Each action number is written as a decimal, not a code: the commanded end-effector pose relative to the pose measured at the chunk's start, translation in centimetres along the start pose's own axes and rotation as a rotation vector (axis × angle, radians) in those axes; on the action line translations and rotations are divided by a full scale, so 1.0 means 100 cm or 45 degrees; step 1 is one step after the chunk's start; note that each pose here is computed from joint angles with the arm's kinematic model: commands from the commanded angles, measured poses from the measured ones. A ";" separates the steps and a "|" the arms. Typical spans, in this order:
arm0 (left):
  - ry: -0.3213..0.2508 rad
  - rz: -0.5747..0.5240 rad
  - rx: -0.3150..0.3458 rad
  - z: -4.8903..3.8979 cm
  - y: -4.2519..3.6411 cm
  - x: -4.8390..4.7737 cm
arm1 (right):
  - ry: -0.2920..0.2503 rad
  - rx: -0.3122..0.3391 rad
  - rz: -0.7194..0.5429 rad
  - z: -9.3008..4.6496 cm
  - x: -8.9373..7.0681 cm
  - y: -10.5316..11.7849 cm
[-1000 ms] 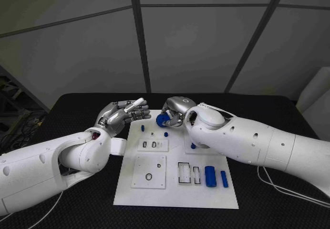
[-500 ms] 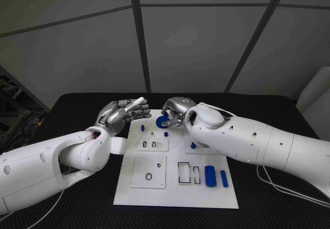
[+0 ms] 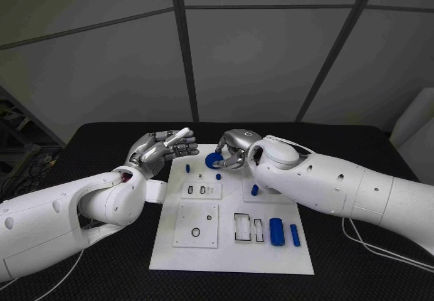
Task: Assemble the parts on the task board
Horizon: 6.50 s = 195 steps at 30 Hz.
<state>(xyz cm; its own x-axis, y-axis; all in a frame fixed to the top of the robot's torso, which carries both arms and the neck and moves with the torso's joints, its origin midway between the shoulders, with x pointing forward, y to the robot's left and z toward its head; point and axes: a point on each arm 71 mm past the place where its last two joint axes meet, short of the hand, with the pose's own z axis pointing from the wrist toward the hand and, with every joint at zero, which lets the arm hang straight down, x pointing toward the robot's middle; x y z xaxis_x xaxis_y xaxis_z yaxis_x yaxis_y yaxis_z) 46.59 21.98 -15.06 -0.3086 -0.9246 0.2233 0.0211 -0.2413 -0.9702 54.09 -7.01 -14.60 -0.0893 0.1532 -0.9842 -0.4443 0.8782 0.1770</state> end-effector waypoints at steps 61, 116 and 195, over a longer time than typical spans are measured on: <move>-0.026 0.021 0.014 0.0057 0.0009 -0.0123 | -0.065 0.140 0.474 -0.096 0.000 -0.182; -0.015 0.015 0.004 0.0058 0.0018 -0.0096 | -0.040 0.193 0.433 -0.084 0.006 -0.175; -0.039 0.028 0.002 0.0103 0.0016 -0.0167 | 0.059 -0.101 0.300 -0.048 0.041 0.052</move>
<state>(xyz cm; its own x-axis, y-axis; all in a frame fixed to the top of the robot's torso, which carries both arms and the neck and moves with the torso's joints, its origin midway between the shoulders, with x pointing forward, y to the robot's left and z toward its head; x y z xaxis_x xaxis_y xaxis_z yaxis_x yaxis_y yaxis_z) 48.10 23.35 -15.69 -0.2646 -0.9422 0.2056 0.0197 -0.2185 -0.9756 47.07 -4.05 -17.79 -0.2579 0.3494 -0.9008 -0.4605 0.7751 0.4326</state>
